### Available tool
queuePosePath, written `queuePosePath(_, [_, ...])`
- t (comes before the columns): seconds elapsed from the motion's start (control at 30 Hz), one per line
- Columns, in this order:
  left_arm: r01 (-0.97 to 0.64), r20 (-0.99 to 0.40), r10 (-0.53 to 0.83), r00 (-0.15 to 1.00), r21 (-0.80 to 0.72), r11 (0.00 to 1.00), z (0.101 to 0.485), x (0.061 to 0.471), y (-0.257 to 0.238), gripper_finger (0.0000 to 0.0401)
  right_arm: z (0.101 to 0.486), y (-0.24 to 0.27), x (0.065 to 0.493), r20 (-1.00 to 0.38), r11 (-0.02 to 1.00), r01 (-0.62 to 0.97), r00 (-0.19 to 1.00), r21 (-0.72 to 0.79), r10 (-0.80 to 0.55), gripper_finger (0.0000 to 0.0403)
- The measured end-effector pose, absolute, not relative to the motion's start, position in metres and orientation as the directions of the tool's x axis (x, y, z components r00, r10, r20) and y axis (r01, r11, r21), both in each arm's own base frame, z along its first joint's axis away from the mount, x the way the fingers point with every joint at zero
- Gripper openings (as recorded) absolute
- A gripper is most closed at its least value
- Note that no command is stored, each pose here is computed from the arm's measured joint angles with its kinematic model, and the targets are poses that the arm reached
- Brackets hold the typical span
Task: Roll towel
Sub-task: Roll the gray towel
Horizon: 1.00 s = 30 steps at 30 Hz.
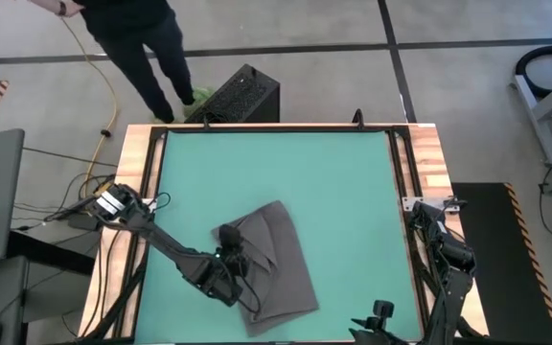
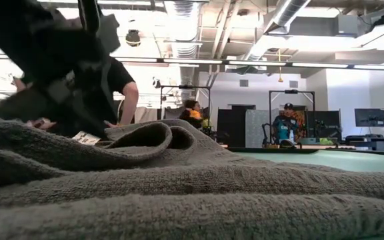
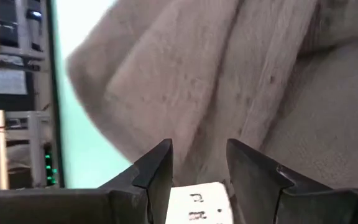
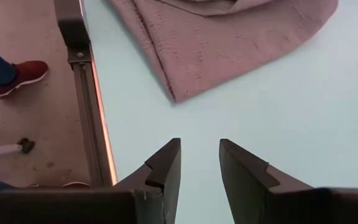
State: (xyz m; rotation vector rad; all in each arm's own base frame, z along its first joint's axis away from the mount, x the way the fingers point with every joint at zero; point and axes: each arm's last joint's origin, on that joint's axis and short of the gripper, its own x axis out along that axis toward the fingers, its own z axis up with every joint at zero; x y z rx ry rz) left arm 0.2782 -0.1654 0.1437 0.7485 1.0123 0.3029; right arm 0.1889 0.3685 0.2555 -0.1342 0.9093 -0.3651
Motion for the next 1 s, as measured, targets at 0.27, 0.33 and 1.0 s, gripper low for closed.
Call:
queuePosePath(0.27, [0.099, -0.618, 0.594, 0.515, 0.731, 0.675, 0.128, 0.271, -0.155, 0.0142, 0.255, 0.368, 0.19, -0.746, 0.929, 0.259, 0.556, -0.264, -0.367, 0.0134])
queuePosePath(0.33, [0.11, -0.618, 0.594, 0.516, 0.735, 0.669, 0.128, 0.272, -0.154, 0.0142, 0.255, 0.367, 0.191, -0.745, 0.928, 0.263, 0.556, -0.263, -0.368, 0.0134])
queuePosePath(1.0, [0.099, -0.662, 0.603, 0.444, 0.706, 0.702, 0.129, 0.288, -0.128, 0.0003, 0.255, 0.366, 0.194, -0.752, 0.927, 0.287, 0.548, -0.242, -0.366, 0.0134])
